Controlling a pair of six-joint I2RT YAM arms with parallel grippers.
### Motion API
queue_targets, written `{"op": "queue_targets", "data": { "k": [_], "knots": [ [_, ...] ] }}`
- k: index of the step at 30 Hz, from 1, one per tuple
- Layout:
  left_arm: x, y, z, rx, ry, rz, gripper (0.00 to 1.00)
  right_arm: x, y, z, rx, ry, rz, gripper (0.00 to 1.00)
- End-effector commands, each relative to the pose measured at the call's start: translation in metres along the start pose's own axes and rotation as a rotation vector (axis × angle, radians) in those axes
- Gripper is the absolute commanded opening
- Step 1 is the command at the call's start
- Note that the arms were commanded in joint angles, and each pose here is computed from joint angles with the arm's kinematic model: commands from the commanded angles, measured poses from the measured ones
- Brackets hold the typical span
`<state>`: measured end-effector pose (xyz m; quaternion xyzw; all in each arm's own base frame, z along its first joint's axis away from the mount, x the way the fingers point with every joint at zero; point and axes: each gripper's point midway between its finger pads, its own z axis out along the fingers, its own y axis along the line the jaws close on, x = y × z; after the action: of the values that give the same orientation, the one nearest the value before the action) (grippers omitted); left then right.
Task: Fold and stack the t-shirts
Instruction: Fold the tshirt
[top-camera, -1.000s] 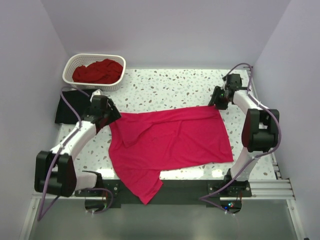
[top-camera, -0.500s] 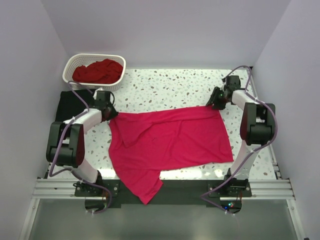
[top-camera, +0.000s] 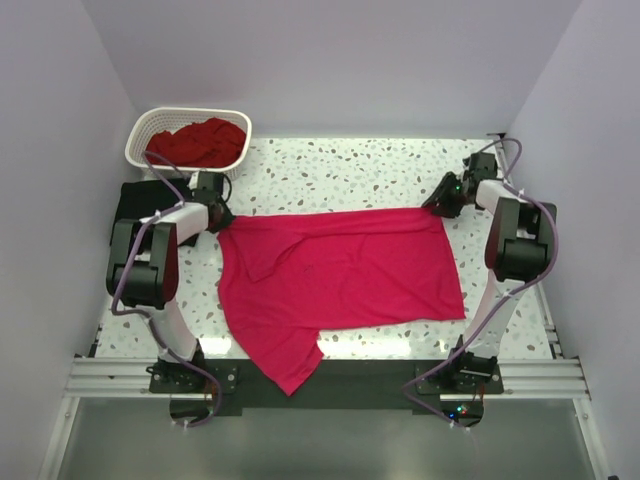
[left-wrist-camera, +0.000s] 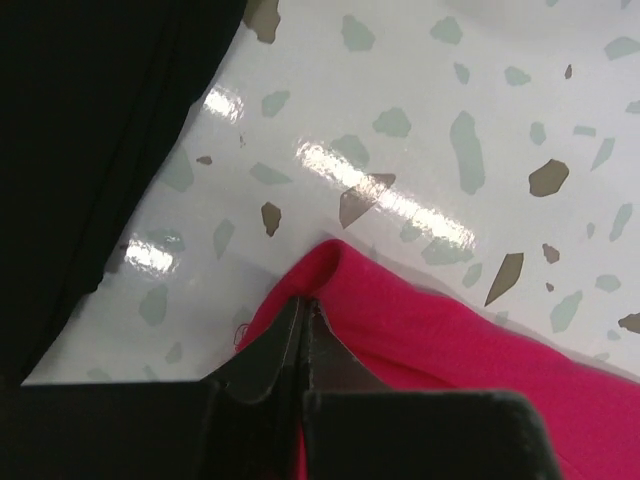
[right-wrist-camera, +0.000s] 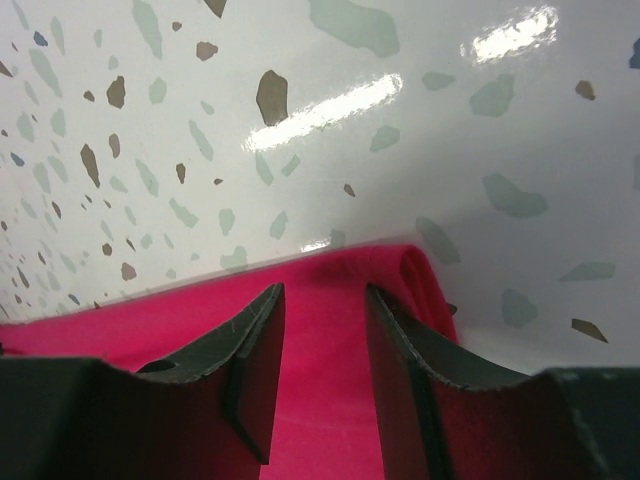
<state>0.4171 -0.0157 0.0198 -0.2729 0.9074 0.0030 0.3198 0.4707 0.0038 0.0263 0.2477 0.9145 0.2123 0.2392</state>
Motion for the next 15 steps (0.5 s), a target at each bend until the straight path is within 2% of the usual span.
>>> {"op": "queue_targets", "data": {
  "k": [1,2,7,11,15],
  "knots": [
    [-0.03,0.001,-0.003,-0.018,-0.076,0.021,0.04,-0.017,-0.009,-0.003,0.035,-0.042,-0.011,0.42],
    [-0.032,-0.003,-0.007,-0.003,-0.085,0.018,0.12,-0.017,-0.005,-0.006,0.023,-0.043,-0.019,0.42],
    [-0.042,-0.018,-0.041,0.056,-0.136,0.046,0.34,-0.015,0.018,-0.039,-0.04,-0.072,-0.043,0.43],
    [-0.045,-0.027,-0.089,0.1,-0.186,0.093,0.55,0.003,0.039,-0.063,-0.096,-0.081,-0.069,0.44],
    [-0.027,-0.028,-0.128,0.115,-0.226,0.194,0.63,0.04,0.072,-0.08,-0.202,-0.064,-0.099,0.44]
  ]
}}
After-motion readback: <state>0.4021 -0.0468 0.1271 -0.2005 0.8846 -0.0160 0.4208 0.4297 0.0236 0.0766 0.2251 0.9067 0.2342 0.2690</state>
